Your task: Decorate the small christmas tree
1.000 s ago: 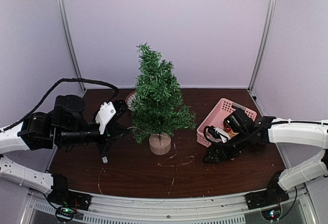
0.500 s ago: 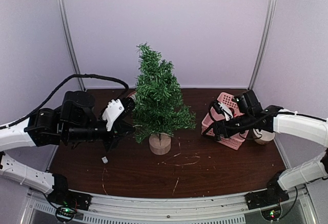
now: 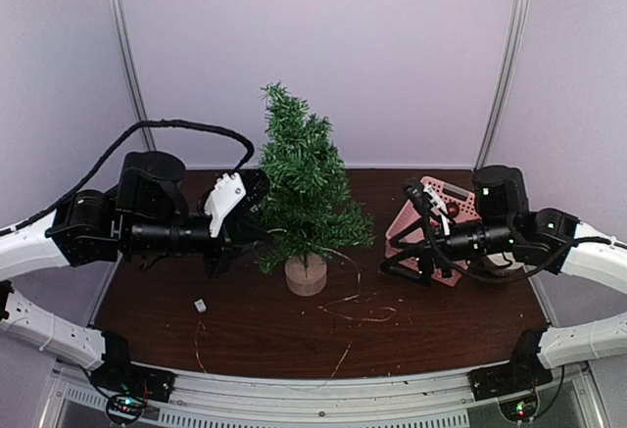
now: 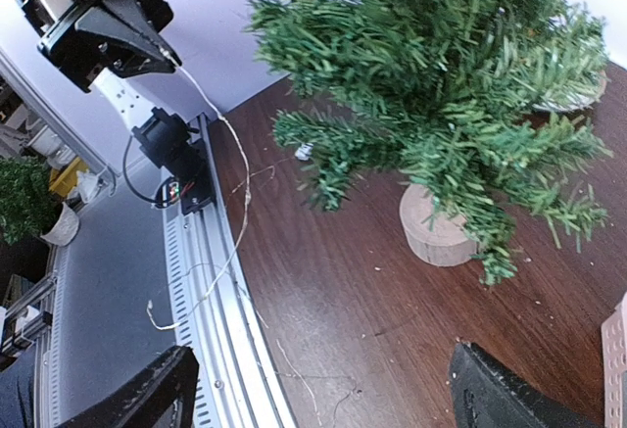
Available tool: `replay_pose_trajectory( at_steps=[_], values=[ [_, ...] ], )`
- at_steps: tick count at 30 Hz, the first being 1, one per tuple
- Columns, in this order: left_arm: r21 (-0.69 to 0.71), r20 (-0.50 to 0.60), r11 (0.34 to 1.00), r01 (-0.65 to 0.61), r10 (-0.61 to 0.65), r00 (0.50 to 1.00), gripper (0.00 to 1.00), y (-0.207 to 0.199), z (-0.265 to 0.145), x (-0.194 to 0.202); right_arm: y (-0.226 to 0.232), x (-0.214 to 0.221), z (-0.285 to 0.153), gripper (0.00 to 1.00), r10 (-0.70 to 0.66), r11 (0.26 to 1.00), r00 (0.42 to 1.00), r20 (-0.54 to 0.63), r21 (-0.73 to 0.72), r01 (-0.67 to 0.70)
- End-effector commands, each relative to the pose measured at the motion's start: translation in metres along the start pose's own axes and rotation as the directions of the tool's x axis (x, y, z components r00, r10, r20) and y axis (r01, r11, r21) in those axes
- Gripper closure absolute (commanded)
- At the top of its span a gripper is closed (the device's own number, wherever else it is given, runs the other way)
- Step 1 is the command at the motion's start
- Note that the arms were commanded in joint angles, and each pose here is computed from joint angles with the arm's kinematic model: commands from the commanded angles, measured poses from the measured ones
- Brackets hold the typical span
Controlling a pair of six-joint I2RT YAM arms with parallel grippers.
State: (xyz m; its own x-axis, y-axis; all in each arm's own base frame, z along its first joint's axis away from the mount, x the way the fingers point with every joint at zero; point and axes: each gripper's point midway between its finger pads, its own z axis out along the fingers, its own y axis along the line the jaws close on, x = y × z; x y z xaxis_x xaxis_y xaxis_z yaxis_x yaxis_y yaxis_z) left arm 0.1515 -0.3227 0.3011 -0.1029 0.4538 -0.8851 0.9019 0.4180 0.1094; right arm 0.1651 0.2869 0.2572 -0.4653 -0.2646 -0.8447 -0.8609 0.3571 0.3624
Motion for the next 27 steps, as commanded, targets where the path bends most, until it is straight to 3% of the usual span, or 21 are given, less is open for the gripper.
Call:
replay_pose_trajectory(
  at_steps=[1,8,16,27],
  values=[
    [0.035,0.104,0.999,-0.022,0.018,0.994,1.00,-0.003,-0.013,-0.037,0.024,-0.013,0.006,0.08,-0.037,0.997,0.999,0.000,-0.071,0.037],
    [-0.001,0.141,1.000,-0.029,0.028,0.990,1.00,0.004,-0.019,-0.052,0.052,-0.021,0.020,0.07,-0.052,0.986,0.999,0.009,-0.159,0.053],
    [-0.087,0.195,0.996,-0.009,0.026,0.980,1.00,0.020,-0.027,-0.067,0.069,-0.030,0.018,0.02,0.005,0.963,0.993,0.118,-0.269,0.027],
    [-0.105,0.230,0.995,0.000,0.024,0.973,1.00,0.025,-0.033,-0.086,0.066,-0.005,0.030,0.08,-0.203,0.957,0.974,0.102,-0.191,0.219]
  ],
)
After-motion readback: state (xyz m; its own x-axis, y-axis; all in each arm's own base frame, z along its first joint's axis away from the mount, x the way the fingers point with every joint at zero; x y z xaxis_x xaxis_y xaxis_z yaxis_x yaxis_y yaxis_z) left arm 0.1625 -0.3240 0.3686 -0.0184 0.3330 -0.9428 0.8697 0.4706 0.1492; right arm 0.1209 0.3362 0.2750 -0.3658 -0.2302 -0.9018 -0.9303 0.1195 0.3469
